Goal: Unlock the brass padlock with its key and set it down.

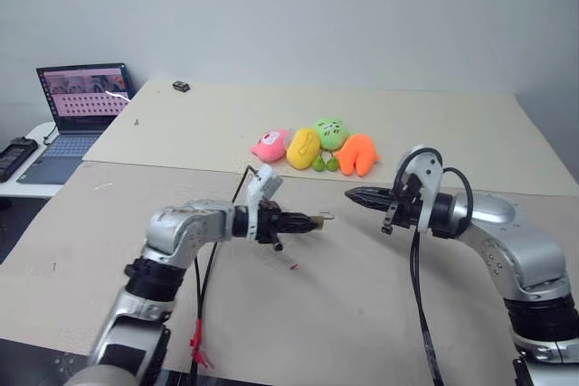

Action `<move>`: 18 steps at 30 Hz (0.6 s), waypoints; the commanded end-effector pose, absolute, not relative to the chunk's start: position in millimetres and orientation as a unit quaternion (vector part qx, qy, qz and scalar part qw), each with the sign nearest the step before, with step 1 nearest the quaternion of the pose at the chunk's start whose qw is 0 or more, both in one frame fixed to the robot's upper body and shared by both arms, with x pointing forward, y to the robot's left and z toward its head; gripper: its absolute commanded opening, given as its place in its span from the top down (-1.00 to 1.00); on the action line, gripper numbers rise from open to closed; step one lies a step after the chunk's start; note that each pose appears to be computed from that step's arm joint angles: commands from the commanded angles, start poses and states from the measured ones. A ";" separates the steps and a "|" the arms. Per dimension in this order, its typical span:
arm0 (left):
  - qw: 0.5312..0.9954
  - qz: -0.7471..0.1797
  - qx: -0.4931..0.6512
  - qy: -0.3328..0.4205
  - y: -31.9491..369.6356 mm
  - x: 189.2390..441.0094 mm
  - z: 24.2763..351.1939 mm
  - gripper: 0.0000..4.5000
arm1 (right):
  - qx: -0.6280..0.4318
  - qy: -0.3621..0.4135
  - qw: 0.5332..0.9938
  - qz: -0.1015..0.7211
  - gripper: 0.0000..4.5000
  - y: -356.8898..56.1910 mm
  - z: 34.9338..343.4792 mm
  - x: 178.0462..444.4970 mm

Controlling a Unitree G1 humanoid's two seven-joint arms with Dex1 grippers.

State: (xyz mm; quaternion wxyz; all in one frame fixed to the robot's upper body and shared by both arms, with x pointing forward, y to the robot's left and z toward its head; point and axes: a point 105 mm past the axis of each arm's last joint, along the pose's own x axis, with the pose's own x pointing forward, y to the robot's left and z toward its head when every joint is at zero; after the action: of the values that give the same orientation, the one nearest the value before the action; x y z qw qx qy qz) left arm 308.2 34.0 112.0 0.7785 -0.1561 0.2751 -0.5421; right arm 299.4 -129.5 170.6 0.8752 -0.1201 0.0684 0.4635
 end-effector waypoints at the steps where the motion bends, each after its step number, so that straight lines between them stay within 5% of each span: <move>1: 0.770 -0.519 -0.213 0.304 30.6 310.1 119.8 1.00 | -0.120 0.052 0.884 0.448 0.99 -137.2 179.5 297.8; 9: 0.740 -0.396 -0.327 0.434 36.0 321.8 88.5 1.00 | -0.120 0.047 0.889 0.439 0.99 -139.2 183.0 298.7; 18: 0.726 -0.383 -0.337 0.461 35.4 311.6 78.6 1.00 | -0.129 0.047 0.889 0.437 0.99 -137.2 187.9 298.0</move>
State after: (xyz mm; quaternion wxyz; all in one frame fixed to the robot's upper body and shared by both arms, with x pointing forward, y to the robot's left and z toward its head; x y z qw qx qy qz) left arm 312.7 34.6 74.4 0.7241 -0.3408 0.4676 -0.3753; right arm 300.5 -140.4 169.5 0.8905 -0.1138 0.0768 0.4338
